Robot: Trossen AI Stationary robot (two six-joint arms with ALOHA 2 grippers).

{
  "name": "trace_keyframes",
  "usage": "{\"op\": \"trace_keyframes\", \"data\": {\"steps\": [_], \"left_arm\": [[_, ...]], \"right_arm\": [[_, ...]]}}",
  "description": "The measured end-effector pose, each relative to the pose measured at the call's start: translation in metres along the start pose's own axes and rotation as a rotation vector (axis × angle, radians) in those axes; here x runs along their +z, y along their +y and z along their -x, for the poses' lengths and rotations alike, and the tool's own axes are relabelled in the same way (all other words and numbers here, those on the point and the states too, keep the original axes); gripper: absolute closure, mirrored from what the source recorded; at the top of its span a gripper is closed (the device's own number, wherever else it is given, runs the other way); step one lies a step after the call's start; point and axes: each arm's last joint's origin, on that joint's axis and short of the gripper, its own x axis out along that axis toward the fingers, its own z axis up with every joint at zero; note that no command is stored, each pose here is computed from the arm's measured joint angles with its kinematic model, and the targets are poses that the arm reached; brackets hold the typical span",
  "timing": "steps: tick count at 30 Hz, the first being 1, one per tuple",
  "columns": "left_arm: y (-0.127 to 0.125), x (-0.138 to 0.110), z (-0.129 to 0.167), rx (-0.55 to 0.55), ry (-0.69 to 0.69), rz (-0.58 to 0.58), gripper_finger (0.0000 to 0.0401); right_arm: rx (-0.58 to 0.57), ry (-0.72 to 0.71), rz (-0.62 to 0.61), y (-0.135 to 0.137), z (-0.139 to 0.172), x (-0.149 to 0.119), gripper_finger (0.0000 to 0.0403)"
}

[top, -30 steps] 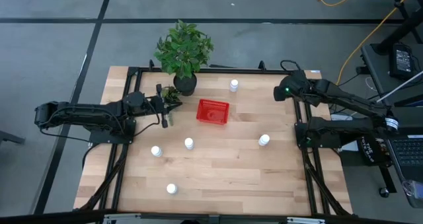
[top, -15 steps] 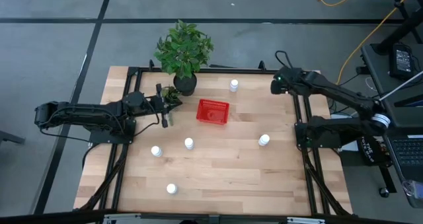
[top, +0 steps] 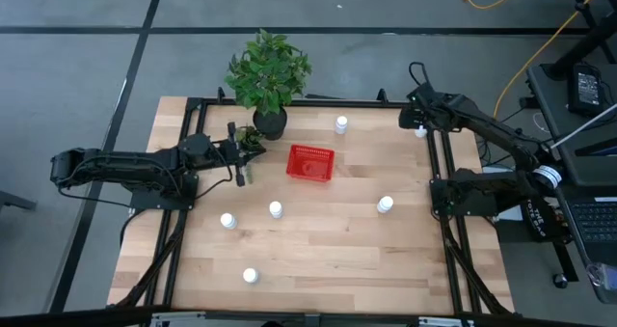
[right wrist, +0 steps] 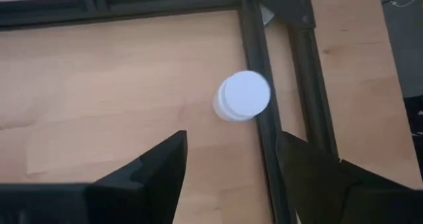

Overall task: Pick and place pill bottles into a basket
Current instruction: Put the white medicine bottle into the red bin

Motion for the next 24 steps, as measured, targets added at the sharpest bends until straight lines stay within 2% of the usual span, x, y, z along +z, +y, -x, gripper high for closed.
{"op": "trace_keyframes", "data": {"steps": [6,19,24], "left_arm": [[0.0,0.0,0.0,0.0,0.0,0.0,0.0397],[0.0,0.0,0.0,-0.001,0.0,0.057,0.0397],[0.0,0.0,0.0,-0.001,0.0,0.098,0.0395]], "right_arm": [[-0.025,0.013,-0.017,-0.001,-0.009,0.004,0.0169],[-0.028,0.012,-0.024,-0.002,-0.033,-0.011,0.0169],[-0.023,-0.038,-0.046,-0.002,-0.042,-0.014,0.0169]]}}
